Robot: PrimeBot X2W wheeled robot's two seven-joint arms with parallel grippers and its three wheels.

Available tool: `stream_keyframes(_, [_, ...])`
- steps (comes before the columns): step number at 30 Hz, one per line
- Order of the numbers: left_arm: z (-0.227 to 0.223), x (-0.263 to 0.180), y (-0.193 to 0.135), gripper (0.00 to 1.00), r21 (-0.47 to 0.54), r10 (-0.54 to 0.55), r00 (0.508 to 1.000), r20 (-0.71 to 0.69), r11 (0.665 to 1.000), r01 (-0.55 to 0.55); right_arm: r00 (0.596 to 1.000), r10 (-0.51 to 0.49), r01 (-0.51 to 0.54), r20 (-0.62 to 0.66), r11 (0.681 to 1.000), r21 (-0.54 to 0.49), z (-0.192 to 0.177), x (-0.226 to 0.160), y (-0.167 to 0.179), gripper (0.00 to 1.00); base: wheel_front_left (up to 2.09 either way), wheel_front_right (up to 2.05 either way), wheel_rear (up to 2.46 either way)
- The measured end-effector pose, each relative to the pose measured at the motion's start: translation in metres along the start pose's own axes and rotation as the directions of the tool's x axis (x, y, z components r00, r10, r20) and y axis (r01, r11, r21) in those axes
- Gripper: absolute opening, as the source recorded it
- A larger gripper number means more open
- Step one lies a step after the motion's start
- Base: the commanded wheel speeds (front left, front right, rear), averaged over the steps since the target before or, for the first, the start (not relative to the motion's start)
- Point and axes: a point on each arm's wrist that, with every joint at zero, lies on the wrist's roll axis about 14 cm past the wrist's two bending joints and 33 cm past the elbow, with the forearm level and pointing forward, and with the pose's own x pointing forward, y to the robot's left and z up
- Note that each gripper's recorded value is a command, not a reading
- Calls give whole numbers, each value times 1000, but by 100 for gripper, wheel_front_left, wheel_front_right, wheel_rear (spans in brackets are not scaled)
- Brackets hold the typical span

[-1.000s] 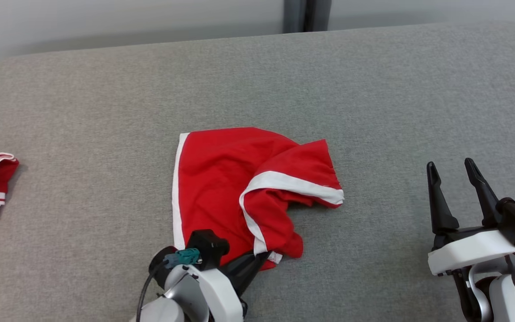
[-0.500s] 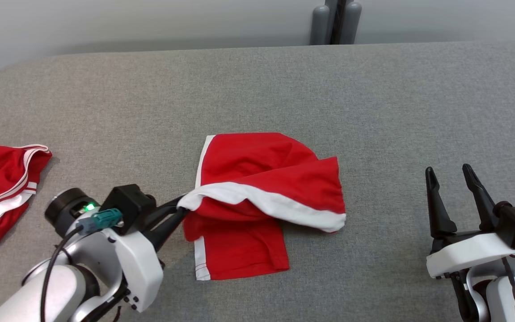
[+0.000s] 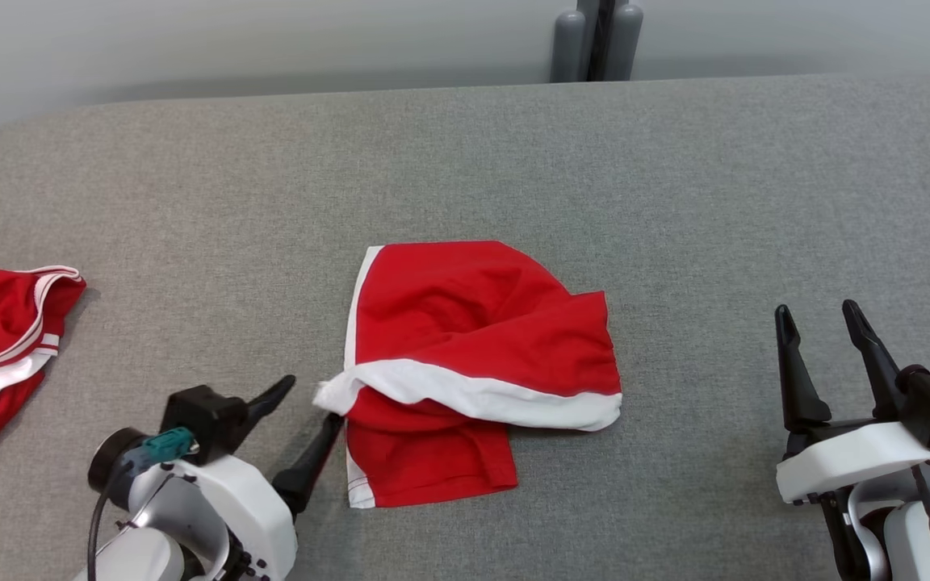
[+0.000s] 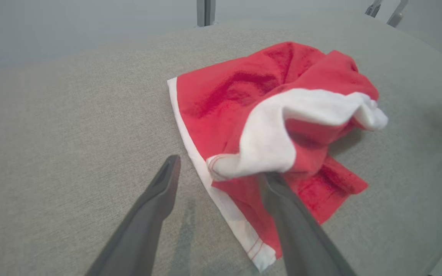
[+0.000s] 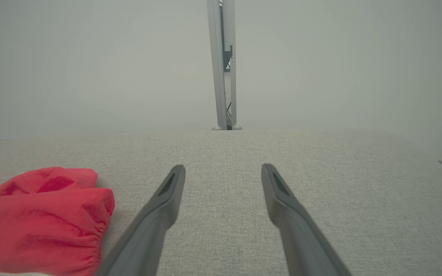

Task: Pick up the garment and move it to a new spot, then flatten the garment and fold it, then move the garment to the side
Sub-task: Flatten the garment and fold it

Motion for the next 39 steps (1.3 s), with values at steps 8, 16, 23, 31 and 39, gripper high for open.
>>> stream_keyframes(8, [11,-19,44,100,-83,210,969,133,976,-201,1000,0,1,20,1000,-25,13,-6,0,100,0,0,0])
stream_keyframes(16, [50,-53,70,100,-193,371,864,339,927,-322,998,1,1,64,999,-36,31,-16,2,100,0,0,0])
stream_keyframes(23, [77,-78,63,100,-222,418,786,455,908,-354,996,14,-9,92,999,-52,44,-26,7,100,0,0,0])
stream_keyframes(31, [77,-87,54,100,-220,420,784,457,907,-358,996,16,-12,88,998,-54,45,-32,9,100,0,0,0])
stream_keyframes(39, [76,-87,54,100,-223,423,788,448,906,-359,997,24,-20,79,998,-53,43,-30,11,100,0,0,0])
